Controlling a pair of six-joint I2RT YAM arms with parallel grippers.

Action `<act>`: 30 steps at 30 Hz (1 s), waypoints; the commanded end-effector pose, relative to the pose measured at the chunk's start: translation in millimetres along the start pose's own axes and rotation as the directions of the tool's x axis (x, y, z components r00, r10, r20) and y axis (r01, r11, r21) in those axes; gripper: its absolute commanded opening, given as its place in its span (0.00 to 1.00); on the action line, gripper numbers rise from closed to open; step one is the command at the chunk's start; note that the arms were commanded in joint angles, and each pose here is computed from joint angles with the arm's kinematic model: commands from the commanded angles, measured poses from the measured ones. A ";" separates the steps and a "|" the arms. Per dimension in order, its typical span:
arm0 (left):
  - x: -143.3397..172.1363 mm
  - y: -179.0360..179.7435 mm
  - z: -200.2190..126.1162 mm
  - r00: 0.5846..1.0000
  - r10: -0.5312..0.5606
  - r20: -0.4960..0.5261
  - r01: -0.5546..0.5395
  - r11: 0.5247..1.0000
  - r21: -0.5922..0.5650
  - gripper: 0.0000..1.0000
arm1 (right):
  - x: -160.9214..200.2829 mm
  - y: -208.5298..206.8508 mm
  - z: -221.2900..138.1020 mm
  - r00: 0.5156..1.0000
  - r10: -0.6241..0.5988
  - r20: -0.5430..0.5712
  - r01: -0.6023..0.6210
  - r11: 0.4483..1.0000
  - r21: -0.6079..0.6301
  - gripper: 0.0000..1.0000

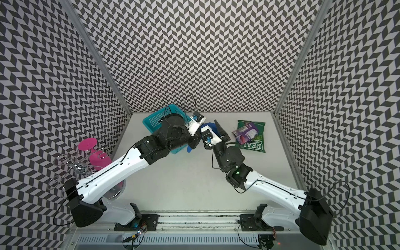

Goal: Turn the baseball cap inside out
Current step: Turn over the baseball cap.

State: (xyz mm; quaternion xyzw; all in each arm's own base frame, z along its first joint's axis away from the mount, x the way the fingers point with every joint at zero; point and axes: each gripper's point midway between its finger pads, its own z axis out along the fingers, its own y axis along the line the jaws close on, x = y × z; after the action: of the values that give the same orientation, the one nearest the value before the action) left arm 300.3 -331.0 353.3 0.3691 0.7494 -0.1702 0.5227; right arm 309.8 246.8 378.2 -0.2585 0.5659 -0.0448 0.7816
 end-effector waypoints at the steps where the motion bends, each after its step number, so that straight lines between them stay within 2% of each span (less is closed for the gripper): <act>1: -12.3 0.2 -15.3 0.999 0.033 0.043 -0.034 0.999 0.018 0.00 | -1.5 11.0 0.8 1.000 0.023 -0.004 -0.023 0.995 -0.095 0.38; 5: -3.2 9.5 -18.7 0.999 0.036 0.023 -0.036 0.999 0.006 0.00 | -4.9 11.9 -4.1 0.997 0.074 -0.006 -0.074 0.983 -0.166 0.10; 7: 4.1 20.4 -20.6 0.999 0.037 0.008 -0.036 0.999 -0.014 0.00 | -8.7 14.9 -8.3 0.994 0.111 -0.004 -0.108 0.964 -0.242 0.00; 10: 13.3 35.9 -25.5 0.999 0.044 0.001 -0.044 0.999 -0.017 0.00 | -10.3 24.5 -14.8 0.982 0.183 -0.047 -0.185 0.888 -0.420 0.00; 13: 21.5 41.1 -27.4 0.997 0.077 -0.003 -0.077 0.997 0.006 0.03 | -9.2 33.2 -22.9 0.953 0.266 -0.145 -0.299 0.747 -0.594 0.00; 16: 28.0 36.6 -25.0 0.992 0.126 -0.010 -0.126 0.991 0.043 0.06 | -9.5 47.1 -39.1 0.914 0.318 -0.251 -0.394 0.554 -0.733 0.00; 19: 32.8 29.8 -18.3 0.989 0.148 -0.013 -0.147 0.985 0.086 0.08 | -15.0 60.5 -58.4 0.874 0.335 -0.352 -0.465 0.366 -0.806 0.00; 24: 35.0 31.3 -6.7 0.988 0.154 0.004 -0.154 0.984 0.092 0.16 | -27.8 75.0 -87.4 0.807 0.328 -0.492 -0.544 0.086 -0.835 0.00; 27: 29.7 14.7 -4.2 0.989 0.133 0.067 -0.143 0.971 0.192 0.24 | -34.5 79.1 -99.4 0.765 0.322 -0.557 -0.572 -0.056 -0.818 0.00; 30: 31.4 4.6 -1.0 0.991 0.074 0.110 -0.101 0.959 0.264 0.30 | -39.9 76.5 -101.6 0.741 0.338 -0.580 -0.572 -0.133 -0.809 0.00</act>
State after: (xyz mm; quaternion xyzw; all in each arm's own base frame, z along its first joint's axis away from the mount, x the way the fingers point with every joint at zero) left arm 287.0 -309.0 317.2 0.4778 0.6944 -0.2318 0.4856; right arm 229.0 291.1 326.0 -0.4603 0.6277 0.5083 0.3684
